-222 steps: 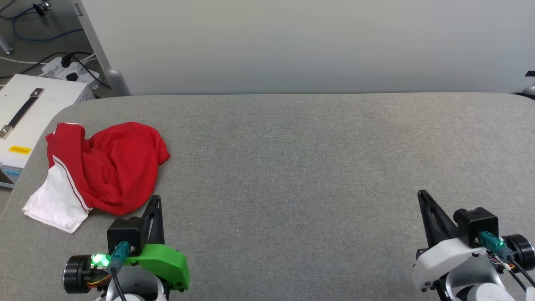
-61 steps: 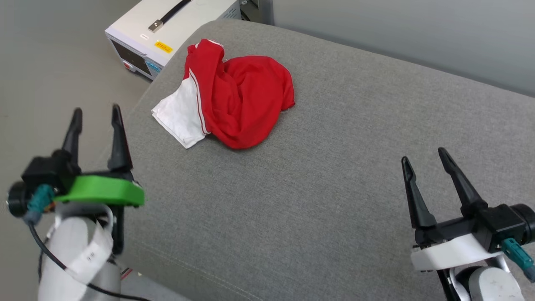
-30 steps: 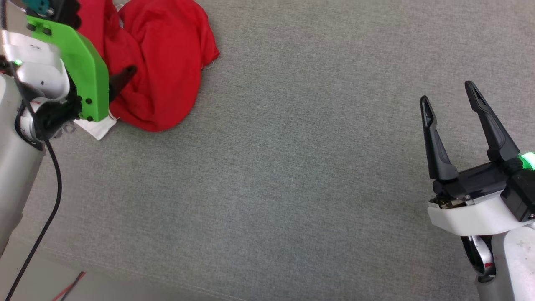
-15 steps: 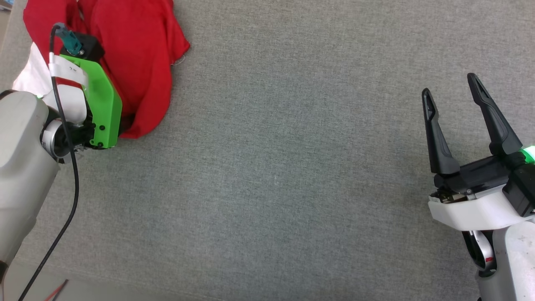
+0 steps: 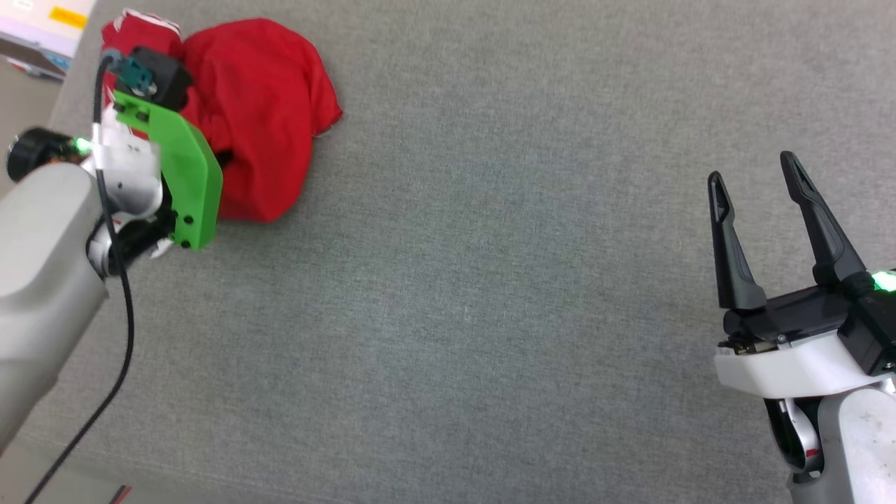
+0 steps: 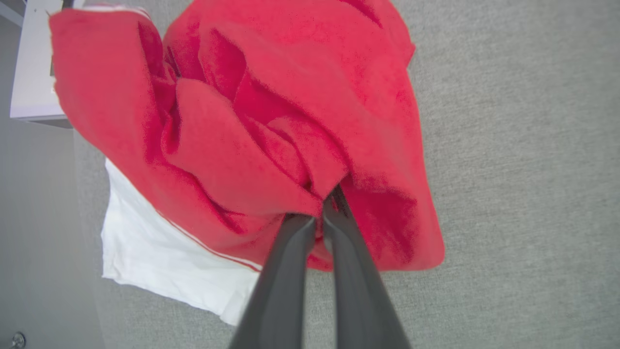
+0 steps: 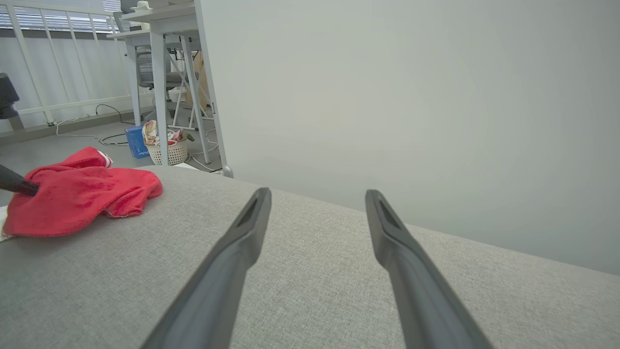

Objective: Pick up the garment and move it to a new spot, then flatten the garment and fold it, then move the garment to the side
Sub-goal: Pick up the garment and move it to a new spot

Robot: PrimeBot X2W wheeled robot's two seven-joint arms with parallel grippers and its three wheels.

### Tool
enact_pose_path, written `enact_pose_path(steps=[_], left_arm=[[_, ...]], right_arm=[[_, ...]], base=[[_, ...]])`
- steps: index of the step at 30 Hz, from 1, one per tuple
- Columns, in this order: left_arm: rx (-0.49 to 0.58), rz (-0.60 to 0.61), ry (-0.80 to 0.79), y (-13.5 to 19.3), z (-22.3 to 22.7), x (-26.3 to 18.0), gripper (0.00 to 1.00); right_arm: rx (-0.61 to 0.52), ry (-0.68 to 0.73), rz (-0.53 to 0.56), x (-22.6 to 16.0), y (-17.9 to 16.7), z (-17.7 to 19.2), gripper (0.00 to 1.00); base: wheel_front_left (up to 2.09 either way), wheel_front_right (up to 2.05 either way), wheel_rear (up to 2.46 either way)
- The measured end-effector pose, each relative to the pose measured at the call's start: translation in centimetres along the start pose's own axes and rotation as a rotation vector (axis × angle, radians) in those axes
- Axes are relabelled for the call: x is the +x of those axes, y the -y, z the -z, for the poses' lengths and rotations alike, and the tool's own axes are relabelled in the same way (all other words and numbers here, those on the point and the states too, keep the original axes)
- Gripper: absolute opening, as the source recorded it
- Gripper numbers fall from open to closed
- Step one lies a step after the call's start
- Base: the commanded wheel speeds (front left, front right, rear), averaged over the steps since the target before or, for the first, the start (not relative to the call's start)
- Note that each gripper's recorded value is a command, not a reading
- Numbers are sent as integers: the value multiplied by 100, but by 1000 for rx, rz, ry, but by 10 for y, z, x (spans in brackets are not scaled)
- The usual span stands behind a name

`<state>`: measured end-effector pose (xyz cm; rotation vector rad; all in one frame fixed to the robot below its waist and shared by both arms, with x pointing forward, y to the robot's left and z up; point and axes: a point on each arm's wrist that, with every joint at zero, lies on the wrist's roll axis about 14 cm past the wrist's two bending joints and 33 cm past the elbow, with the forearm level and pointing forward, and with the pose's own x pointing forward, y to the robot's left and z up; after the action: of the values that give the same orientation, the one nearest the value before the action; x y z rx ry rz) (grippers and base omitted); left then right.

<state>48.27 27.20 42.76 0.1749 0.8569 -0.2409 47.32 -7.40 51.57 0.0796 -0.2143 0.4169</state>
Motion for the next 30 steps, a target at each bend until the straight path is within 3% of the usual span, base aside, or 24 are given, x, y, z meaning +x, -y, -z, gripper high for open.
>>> enact_pose_path(steps=[3,4,8,17,25,29,30], left_arm=[[76,-20,123,-2,-39,-22,0],[145,-8,239,10,-78,-43,0],[224,31,340,35,-115,-58,0],[442,270,509,160,-177,-64,0],[600,529,588,281,-187,-62,0],[633,662,578,332,-170,-53,0],[634,738,529,358,-149,-39,0]], right_arm=[[0,29,9,-3,-2,-15,100],[-6,61,21,-5,-2,-31,100],[-13,80,55,-14,3,-44,100],[-64,105,185,-41,38,-67,100],[-117,102,308,-67,73,-77,100],[-139,84,364,-78,90,-75,100],[-150,62,396,-83,100,-69,100]], base=[[0,0,0],[0,0,0],[0,0,0],[0,0,0],[0,0,0],[0,0,0],[0,0,0]])
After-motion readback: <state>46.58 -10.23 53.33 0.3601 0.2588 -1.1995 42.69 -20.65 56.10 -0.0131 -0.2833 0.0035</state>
